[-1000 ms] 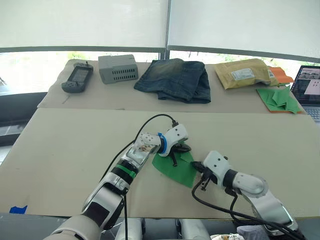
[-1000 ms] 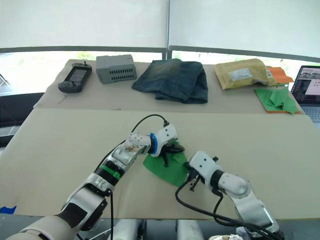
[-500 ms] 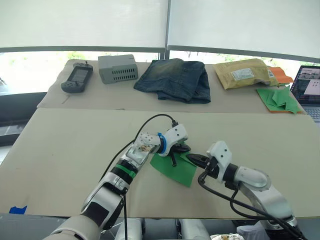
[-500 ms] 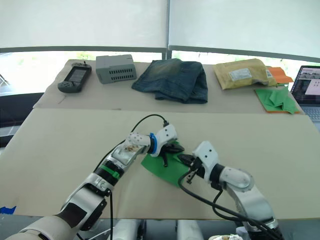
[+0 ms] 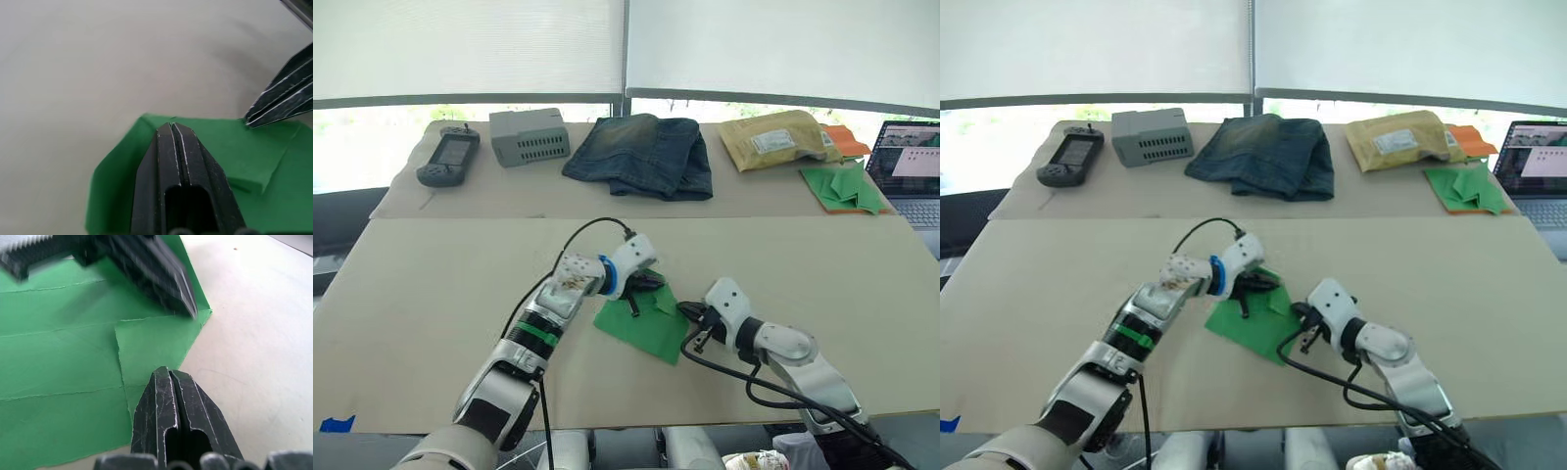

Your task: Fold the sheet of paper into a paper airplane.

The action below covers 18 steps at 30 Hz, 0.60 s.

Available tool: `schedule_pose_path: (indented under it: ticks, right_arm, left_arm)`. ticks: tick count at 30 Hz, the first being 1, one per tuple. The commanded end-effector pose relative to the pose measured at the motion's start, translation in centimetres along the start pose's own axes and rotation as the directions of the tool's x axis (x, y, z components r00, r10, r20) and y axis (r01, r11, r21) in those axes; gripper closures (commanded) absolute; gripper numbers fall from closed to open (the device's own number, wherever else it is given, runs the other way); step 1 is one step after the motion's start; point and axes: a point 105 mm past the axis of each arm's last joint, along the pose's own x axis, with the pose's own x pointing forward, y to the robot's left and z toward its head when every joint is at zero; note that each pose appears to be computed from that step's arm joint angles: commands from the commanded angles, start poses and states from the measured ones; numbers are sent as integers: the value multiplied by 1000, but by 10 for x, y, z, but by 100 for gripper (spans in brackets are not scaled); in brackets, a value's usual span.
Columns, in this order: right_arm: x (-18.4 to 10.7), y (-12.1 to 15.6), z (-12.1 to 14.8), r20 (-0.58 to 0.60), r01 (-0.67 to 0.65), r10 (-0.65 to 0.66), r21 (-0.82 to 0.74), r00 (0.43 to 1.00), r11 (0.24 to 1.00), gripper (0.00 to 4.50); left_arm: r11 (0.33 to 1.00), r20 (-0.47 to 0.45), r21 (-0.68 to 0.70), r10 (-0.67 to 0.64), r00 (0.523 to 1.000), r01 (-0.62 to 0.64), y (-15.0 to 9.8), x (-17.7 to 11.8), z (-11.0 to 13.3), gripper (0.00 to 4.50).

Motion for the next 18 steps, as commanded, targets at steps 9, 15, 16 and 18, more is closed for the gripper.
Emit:
schedule_pose_path:
  ticks: [9,15,16,18]
  right_arm:
    - [18,24,-25,-100,-82,78,-33,992,996,447]
    - [21,22,-29,-113,-59,55,-35,992,998,447]
    - [21,22,-29,-114,-56,52,-35,992,998,447]
    - [20,21,-29,-118,-49,45,-34,992,998,447]
  left_arm:
    - [996,211,57,-72,975,61,-14,-22,92,450]
    - [988,59,100,-122,991,116,-34,15,65,450]
    - [988,32,102,-116,993,112,-34,20,58,450]
    - [988,-18,114,-103,995,104,-33,28,45,450]
